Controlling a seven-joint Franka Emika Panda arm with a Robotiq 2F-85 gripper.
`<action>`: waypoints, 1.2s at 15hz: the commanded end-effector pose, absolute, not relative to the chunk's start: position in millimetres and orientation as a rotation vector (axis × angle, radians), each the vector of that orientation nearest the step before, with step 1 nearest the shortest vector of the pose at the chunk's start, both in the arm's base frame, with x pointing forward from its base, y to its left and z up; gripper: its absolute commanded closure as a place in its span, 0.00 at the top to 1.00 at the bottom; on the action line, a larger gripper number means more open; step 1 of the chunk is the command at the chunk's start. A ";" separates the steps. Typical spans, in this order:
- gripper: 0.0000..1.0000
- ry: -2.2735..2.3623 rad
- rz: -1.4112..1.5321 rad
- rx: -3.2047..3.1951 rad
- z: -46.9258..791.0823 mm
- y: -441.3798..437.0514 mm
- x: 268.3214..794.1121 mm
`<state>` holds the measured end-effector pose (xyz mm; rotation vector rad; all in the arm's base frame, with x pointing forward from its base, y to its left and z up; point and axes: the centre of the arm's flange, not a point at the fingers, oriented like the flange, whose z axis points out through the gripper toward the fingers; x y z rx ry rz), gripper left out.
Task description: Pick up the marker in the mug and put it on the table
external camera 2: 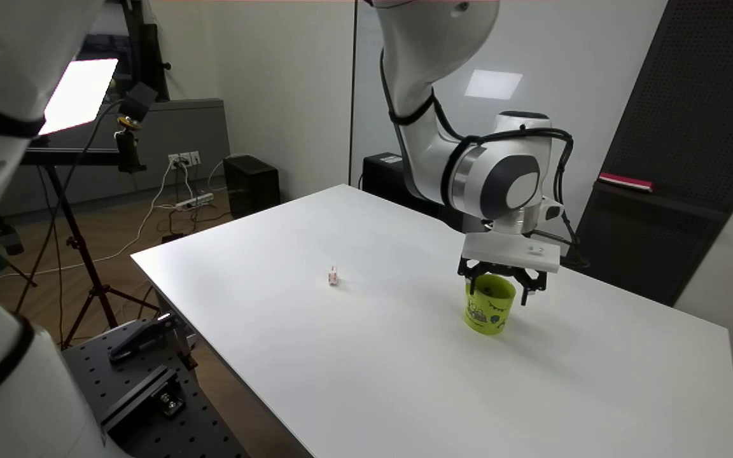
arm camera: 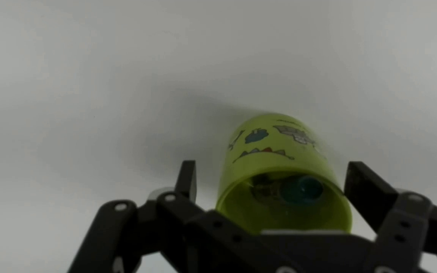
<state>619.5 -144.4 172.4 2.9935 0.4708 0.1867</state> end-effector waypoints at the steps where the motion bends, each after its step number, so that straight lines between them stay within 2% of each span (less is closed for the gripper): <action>1: 1.00 0.424 0.181 2.984 175.3 -146.0 637.2; 11: 1.00 0.410 0.167 2.973 182.4 -145.1 648.1; 12: 0.75 0.406 0.160 2.975 180.7 -145.7 647.9; 13: 0.75 0.405 0.151 2.974 178.5 -146.4 648.1; 14: 0.69 0.401 0.143 2.975 176.4 -147.1 648.3; 18: 0.40 0.391 0.099 2.969 174.3 -148.0 649.9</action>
